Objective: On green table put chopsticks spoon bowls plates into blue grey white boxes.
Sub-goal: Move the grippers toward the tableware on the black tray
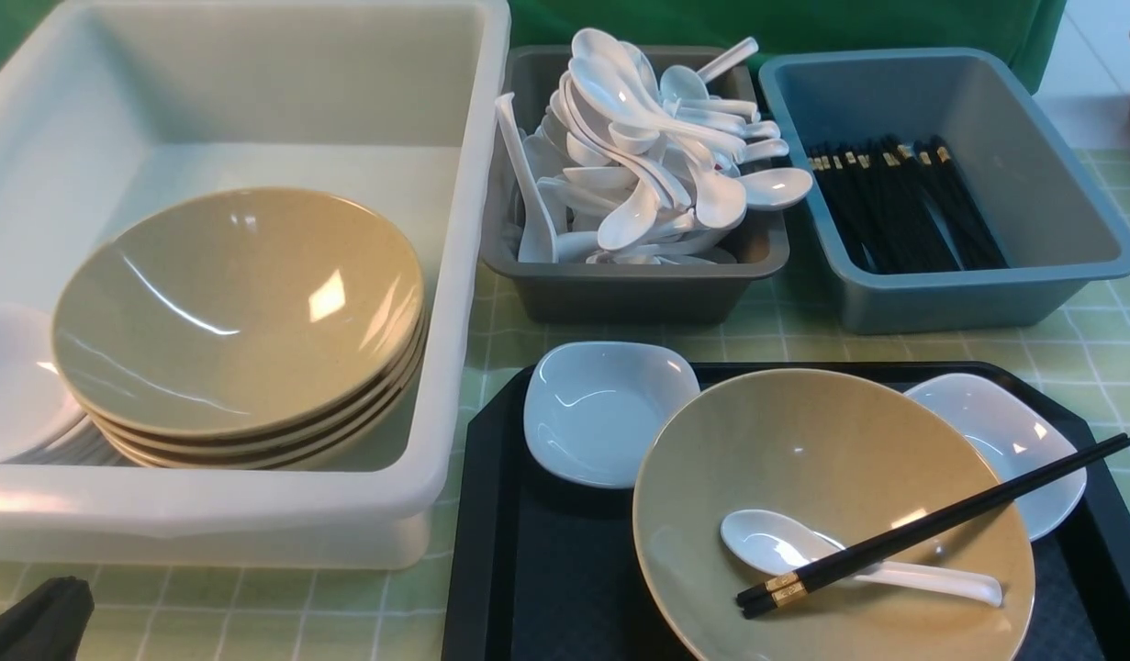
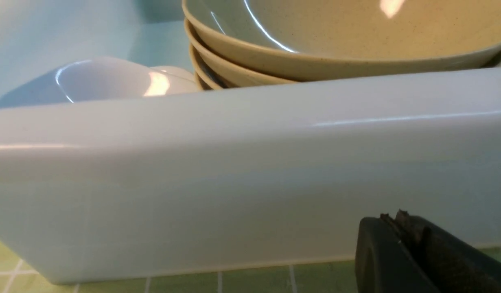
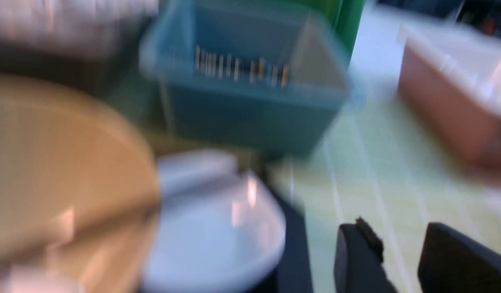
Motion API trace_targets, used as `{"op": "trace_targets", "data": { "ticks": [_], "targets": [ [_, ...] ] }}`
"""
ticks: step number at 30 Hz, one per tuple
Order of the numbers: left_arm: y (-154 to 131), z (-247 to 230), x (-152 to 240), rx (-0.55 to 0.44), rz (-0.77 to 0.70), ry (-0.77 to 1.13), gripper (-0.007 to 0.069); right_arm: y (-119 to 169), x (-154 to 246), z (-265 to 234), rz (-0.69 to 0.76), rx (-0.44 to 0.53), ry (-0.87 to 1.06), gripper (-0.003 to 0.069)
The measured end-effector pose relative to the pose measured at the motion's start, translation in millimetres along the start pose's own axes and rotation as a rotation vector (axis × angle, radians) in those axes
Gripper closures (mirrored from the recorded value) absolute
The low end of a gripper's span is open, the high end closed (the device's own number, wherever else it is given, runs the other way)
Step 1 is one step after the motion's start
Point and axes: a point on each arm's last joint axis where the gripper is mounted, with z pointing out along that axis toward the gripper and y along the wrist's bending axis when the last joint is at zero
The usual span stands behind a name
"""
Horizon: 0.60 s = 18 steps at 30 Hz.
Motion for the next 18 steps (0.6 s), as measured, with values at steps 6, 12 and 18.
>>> {"op": "trace_targets", "data": {
  "ticks": [6,12,18],
  "targets": [
    [3,-5,-29,-0.012,-0.153,-0.338,0.0627,-1,-25,-4,0.154,-0.008,-0.281,0.0423],
    [16,-30,-65,0.008,-0.458,-0.840,0.0627,-2,-47,-13,0.254,-0.043,-0.527,0.0423],
    [27,-58,-108,0.032,-0.604,-1.033,0.0627,-8,-116,-31,0.306,-0.063,-0.629,0.0423]
  ]
}}
